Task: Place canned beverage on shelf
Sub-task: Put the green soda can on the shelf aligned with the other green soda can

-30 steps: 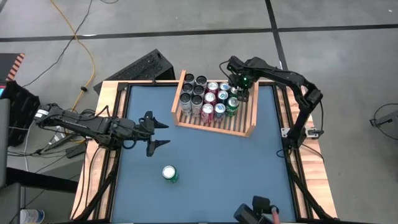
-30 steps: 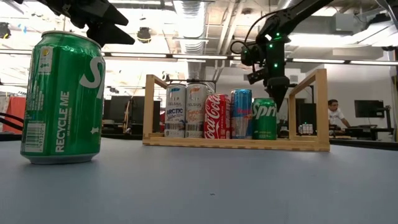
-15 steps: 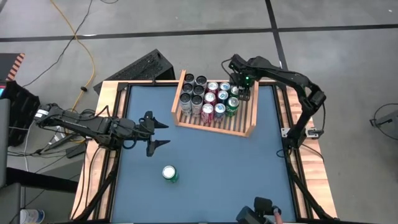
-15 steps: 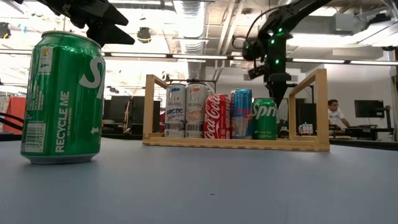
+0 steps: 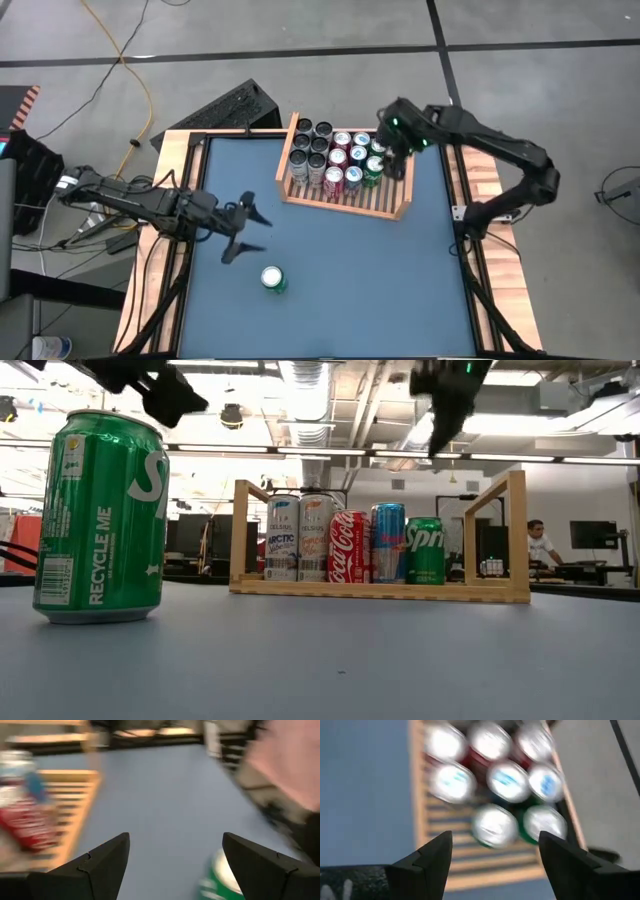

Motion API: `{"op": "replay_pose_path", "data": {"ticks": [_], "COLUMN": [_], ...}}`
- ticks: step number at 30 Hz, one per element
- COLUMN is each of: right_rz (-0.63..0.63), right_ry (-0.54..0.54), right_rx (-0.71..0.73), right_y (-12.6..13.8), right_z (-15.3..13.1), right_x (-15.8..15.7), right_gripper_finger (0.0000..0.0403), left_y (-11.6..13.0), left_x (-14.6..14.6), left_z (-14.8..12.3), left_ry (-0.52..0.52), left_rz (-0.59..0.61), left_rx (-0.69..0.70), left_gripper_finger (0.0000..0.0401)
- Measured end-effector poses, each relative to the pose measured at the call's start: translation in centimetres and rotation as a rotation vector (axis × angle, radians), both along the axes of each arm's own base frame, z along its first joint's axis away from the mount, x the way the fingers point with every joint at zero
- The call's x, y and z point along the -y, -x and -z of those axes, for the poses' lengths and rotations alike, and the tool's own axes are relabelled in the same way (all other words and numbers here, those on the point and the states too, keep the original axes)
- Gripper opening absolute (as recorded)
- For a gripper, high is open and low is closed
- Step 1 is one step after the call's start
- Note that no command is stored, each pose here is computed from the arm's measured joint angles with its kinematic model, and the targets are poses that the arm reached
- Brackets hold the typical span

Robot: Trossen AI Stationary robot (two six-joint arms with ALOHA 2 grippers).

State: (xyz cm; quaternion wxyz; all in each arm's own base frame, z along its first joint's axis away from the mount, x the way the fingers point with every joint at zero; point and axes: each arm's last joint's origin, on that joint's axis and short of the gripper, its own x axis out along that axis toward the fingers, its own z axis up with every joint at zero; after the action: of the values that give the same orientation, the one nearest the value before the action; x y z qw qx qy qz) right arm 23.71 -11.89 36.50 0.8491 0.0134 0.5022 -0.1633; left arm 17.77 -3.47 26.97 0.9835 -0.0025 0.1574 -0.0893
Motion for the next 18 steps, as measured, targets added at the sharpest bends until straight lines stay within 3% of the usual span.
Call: {"op": "replay_pose_path", "data": {"ticks": [3,9,18], "right_rz": [-0.068,-0.114,-0.17], "right_ry": [0.006,0.056,0.015], "right_rx": [0.068,0.089,0.013], "right_y": [-0.6,-1.8,-4.6], "right_z": [-1.0,-1.2,1.1], "right_x": [-3.1,-6.9,-9.5], "right_gripper_finger": [0.0281,0.0281,0.0281], "left_y": [0.2,0.0,-1.7], "left_x": [0.9,3.1,6.1], "left_z": [0.3,-0.2,1.7], "left_ry": [0.049,0.047,-0.047], "left_rz": [0.111,0.183,0.13], "left_rx": [-0.039,-0.05,-0.154], "left_gripper_finger": [0.0306,0.0306,0.0307]}}
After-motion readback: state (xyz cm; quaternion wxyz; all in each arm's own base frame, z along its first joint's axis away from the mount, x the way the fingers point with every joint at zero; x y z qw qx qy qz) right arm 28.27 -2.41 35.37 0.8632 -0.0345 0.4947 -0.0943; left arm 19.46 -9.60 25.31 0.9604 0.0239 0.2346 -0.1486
